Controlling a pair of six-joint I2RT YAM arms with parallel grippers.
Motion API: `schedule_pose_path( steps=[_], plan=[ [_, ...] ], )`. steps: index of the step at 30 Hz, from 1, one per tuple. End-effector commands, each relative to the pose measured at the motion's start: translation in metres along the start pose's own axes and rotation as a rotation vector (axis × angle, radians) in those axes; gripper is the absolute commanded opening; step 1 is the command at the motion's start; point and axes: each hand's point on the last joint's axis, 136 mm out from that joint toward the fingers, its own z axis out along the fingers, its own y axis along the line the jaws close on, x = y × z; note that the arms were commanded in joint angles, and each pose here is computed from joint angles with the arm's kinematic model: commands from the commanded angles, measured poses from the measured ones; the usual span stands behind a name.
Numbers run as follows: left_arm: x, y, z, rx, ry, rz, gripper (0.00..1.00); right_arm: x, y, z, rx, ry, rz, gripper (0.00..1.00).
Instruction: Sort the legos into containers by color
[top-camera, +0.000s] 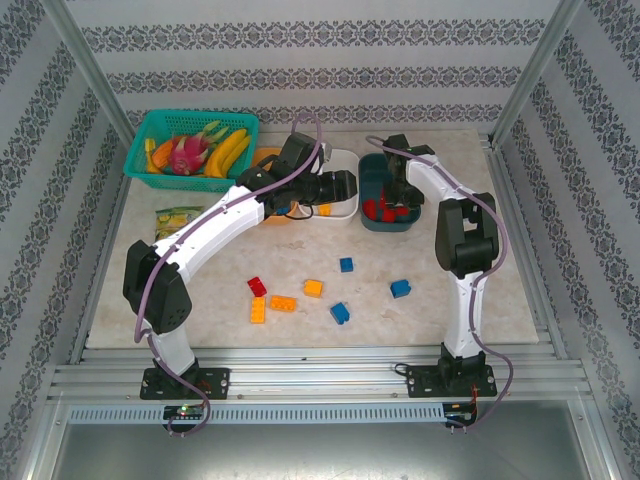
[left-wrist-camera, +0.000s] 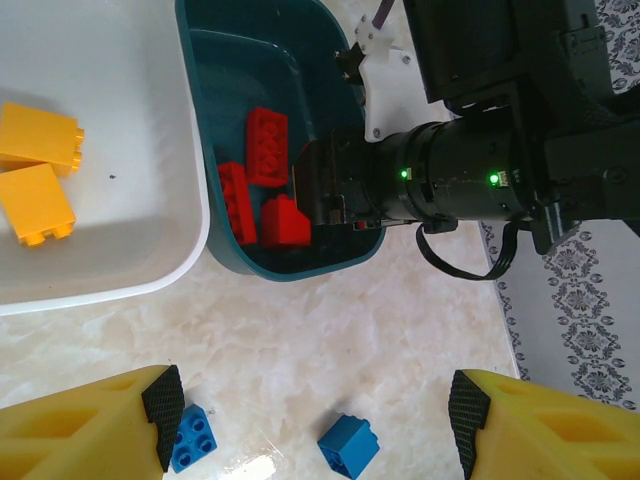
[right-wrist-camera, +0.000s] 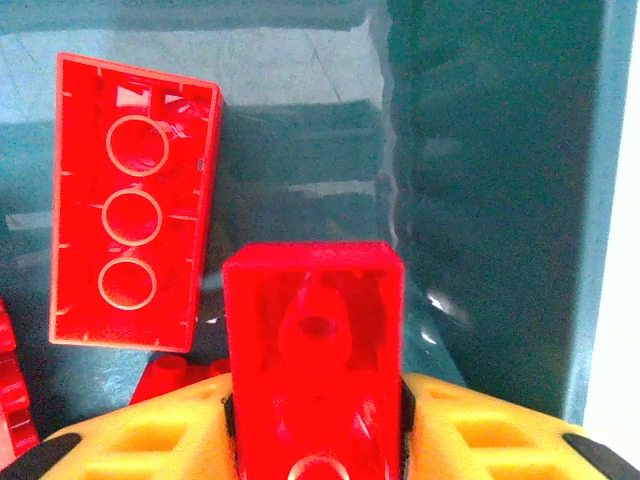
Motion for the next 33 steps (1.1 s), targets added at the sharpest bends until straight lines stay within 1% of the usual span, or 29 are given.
schedule_pose_path(
  steps=[1,4,6,9,11,14,16,18,21,24,25,27,28,30,33],
  plan=[
    [-0.001,-0.008,-0.019,0.008,-0.025,0.021,0.73,0.0,-0.001,-0.006,0.002,0.001,0.017,0.49],
    [0.003,-0.004,-0.026,-0.013,-0.023,0.014,0.73,-0.01,0.004,-0.022,-0.005,-0.046,0.012,0.53],
    [0.007,0.0,-0.033,-0.029,-0.018,0.007,0.73,-0.017,0.007,-0.037,-0.01,-0.084,0.013,0.54],
    [0.016,0.007,-0.048,-0.06,-0.008,-0.005,0.73,-0.028,0.01,-0.068,-0.022,-0.156,0.022,0.54],
    [0.025,0.016,-0.061,-0.093,-0.003,-0.018,0.73,-0.033,0.015,-0.096,-0.046,-0.226,0.021,0.54],
    [0.044,0.032,-0.083,-0.137,0.006,-0.037,0.74,-0.03,0.031,-0.136,-0.106,-0.334,-0.004,0.54],
    [0.059,0.046,-0.101,-0.172,0.007,-0.055,0.74,-0.016,0.044,-0.158,-0.178,-0.391,-0.024,0.54],
    [0.077,0.064,-0.115,-0.221,0.021,-0.076,0.75,0.006,0.062,-0.176,-0.271,-0.436,-0.062,0.55],
    [0.114,0.102,-0.136,-0.334,0.072,-0.119,0.76,0.055,0.096,-0.195,-0.401,-0.465,-0.174,0.56],
    [0.153,0.135,-0.148,-0.417,0.147,-0.168,0.79,0.122,0.141,-0.212,-0.594,-0.481,-0.369,0.6],
    [0.168,0.145,-0.149,-0.443,0.187,-0.183,0.79,0.15,0.156,-0.216,-0.683,-0.467,-0.439,0.61],
    [0.192,0.157,-0.146,-0.46,0.262,-0.194,0.79,0.193,0.17,-0.216,-0.795,-0.42,-0.505,0.64],
    [0.203,0.162,-0.144,-0.464,0.3,-0.197,0.78,0.213,0.173,-0.213,-0.829,-0.385,-0.533,0.64],
    [0.223,0.172,-0.139,-0.462,0.357,-0.191,0.76,0.247,0.174,-0.205,-0.851,-0.33,-0.582,0.65],
    [0.242,0.179,-0.13,-0.436,0.42,-0.16,0.74,0.278,0.171,-0.19,-0.852,-0.275,-0.625,0.66]
  ],
)
